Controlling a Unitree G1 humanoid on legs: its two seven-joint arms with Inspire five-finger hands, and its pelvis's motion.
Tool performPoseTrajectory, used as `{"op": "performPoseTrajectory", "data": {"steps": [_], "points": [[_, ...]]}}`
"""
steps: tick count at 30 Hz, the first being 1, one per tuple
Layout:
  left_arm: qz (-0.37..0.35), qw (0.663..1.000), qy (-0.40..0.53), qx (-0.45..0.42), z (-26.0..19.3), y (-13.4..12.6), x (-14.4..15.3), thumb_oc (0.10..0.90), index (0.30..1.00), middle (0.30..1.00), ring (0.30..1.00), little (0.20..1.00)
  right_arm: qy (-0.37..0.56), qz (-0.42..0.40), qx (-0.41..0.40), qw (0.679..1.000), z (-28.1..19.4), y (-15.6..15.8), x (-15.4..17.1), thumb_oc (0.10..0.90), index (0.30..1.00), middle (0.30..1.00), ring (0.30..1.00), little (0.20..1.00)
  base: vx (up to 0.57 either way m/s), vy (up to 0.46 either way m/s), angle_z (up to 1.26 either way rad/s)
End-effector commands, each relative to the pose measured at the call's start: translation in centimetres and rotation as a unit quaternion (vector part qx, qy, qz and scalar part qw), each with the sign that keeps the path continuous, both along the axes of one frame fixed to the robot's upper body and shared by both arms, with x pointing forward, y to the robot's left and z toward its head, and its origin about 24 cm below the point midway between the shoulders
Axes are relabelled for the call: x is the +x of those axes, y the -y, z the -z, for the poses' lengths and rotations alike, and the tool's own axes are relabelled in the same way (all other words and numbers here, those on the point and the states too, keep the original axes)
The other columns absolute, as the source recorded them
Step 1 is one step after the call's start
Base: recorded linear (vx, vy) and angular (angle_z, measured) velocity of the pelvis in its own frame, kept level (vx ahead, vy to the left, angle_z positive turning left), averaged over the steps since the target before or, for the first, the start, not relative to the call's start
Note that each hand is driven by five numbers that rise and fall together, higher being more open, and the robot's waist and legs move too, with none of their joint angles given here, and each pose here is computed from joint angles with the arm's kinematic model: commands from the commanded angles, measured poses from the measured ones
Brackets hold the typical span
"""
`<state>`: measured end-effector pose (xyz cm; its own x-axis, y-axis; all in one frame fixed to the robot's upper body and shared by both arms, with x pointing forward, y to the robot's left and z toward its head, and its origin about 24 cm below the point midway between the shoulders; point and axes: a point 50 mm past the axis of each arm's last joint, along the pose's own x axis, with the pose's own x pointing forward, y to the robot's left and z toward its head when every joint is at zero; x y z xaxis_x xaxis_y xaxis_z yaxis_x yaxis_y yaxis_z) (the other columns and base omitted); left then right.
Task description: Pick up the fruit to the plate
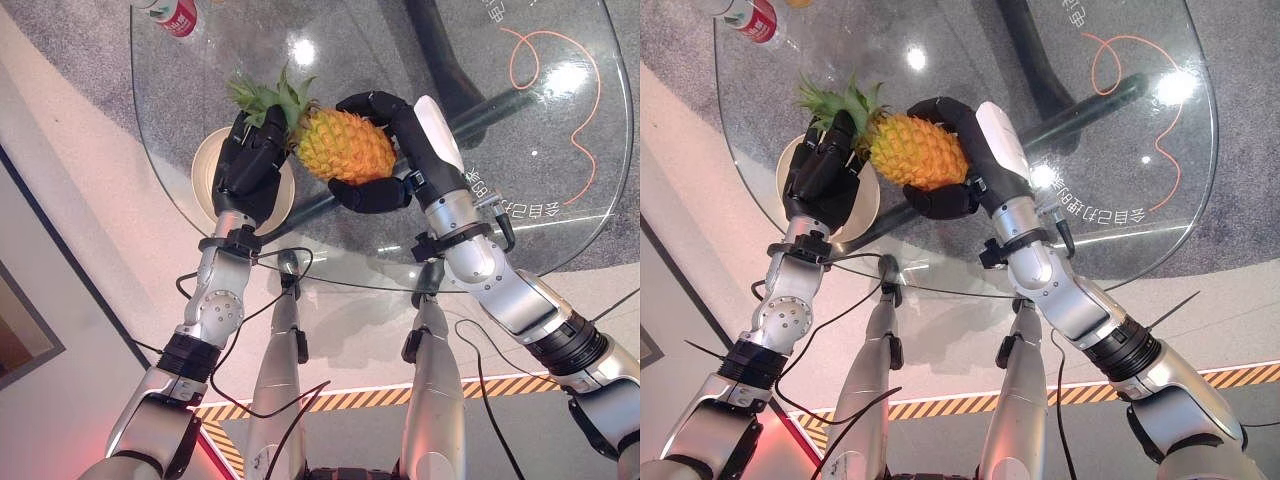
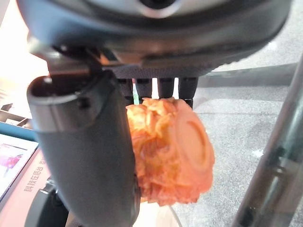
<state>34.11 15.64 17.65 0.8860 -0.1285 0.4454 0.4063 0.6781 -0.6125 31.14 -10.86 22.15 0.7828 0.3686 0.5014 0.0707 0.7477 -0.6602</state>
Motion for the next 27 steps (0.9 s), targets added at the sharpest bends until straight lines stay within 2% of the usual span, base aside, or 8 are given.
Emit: {"op": "performPoseTrajectory", "data": {"steps": [1,7,20,27], "points": [[0.123,0.978,0.166,0.017,-6.0,5.4,-2.1,0.1,0.3,0.3,0.3,0.2,0.16,-0.183,0.019,0.97,-6.1,-5.0,-5.2,0.8,0.9,0.9,0.9,0.9,0.0,0.0,0.0],[0.093,0.982,0.167,0.0,-6.3,4.9,-2.0,0.1,0.3,0.3,0.3,0.2,0.159,-0.175,0.028,0.971,-6.1,-4.8,-5.0,0.8,0.9,0.9,0.9,0.9,0.0,0.0,0.0],[-0.014,0.981,0.182,-0.062,-6.7,2.6,-2.2,0.1,0.3,0.3,0.3,0.2,0.158,-0.161,0.05,0.973,-6.0,-4.4,-4.7,0.8,0.9,0.9,0.9,0.9,0.0,0.0,0.0],[-0.077,0.977,0.185,-0.068,-7.0,1.6,-2.4,0.1,0.3,0.3,0.3,0.2,0.166,-0.156,0.055,0.972,-6.2,-4.3,-4.7,0.8,0.9,0.9,0.9,0.9,0.0,0.0,0.0]]}}
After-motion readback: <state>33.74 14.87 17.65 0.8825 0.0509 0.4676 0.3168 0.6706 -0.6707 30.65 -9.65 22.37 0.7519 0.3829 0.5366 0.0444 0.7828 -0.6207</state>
